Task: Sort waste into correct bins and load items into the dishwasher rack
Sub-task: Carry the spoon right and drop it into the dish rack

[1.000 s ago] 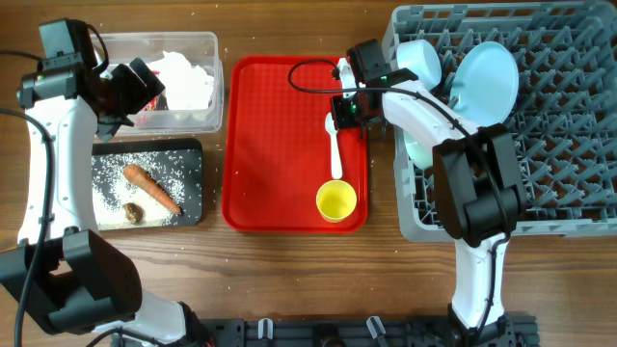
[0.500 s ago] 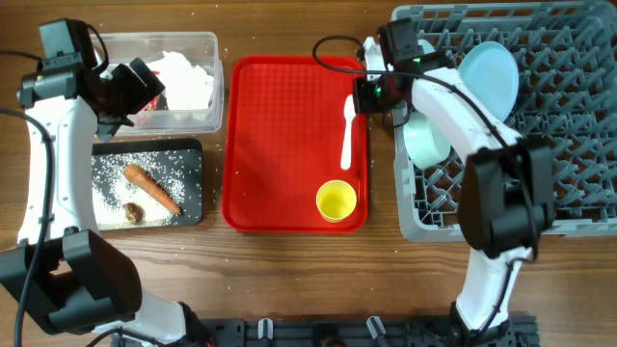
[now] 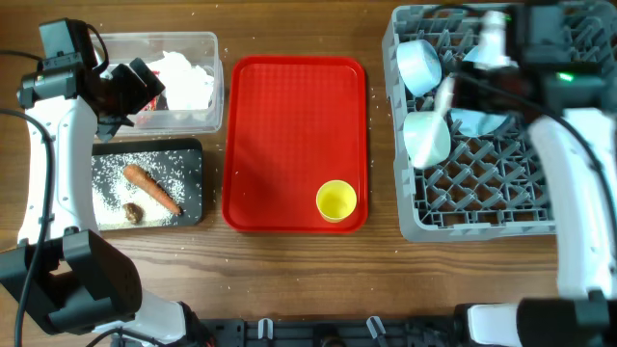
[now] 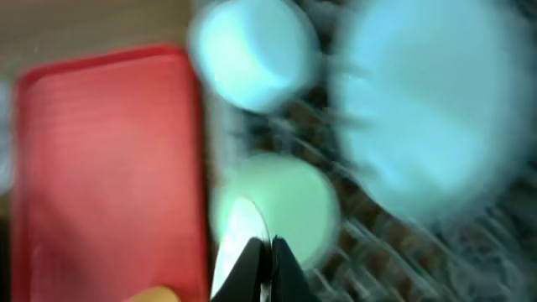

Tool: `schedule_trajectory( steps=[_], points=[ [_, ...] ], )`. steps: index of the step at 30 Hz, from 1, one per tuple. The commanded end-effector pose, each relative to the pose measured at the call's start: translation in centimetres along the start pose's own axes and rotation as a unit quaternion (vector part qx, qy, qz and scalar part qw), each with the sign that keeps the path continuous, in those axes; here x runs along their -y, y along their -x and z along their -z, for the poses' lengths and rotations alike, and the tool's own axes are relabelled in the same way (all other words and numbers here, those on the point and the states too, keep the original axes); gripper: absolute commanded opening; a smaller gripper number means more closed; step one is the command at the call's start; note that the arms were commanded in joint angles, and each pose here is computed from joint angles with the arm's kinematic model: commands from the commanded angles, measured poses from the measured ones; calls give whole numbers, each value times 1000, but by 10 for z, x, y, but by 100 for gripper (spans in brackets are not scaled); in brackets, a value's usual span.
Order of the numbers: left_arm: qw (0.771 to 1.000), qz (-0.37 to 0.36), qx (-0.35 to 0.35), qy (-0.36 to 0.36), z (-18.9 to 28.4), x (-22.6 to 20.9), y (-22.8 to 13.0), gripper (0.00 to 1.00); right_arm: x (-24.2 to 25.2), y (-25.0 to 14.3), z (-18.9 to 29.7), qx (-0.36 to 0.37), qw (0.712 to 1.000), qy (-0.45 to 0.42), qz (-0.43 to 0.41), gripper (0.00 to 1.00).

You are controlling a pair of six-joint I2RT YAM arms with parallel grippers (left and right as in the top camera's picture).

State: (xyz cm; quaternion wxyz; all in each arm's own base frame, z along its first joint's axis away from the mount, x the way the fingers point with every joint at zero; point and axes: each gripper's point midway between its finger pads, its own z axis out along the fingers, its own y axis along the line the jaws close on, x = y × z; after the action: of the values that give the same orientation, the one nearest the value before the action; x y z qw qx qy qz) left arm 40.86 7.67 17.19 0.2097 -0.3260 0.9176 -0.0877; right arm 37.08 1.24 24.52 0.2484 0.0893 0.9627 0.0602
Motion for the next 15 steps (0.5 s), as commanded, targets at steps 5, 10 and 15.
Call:
schedule_trajectory(
  steps=[5,10,15],
  points=[
    [1000,2,8,0,5,-1,3,100,107,-30,11,1,953,-158,-260,4],
    [1000,2,8,0,5,-1,3,100,128,-61,-34,-6,926,-202,-319,4],
    [1000,2,8,0,5,-1,3,100,130,-67,-53,1,923,-195,-333,57]
  ],
)
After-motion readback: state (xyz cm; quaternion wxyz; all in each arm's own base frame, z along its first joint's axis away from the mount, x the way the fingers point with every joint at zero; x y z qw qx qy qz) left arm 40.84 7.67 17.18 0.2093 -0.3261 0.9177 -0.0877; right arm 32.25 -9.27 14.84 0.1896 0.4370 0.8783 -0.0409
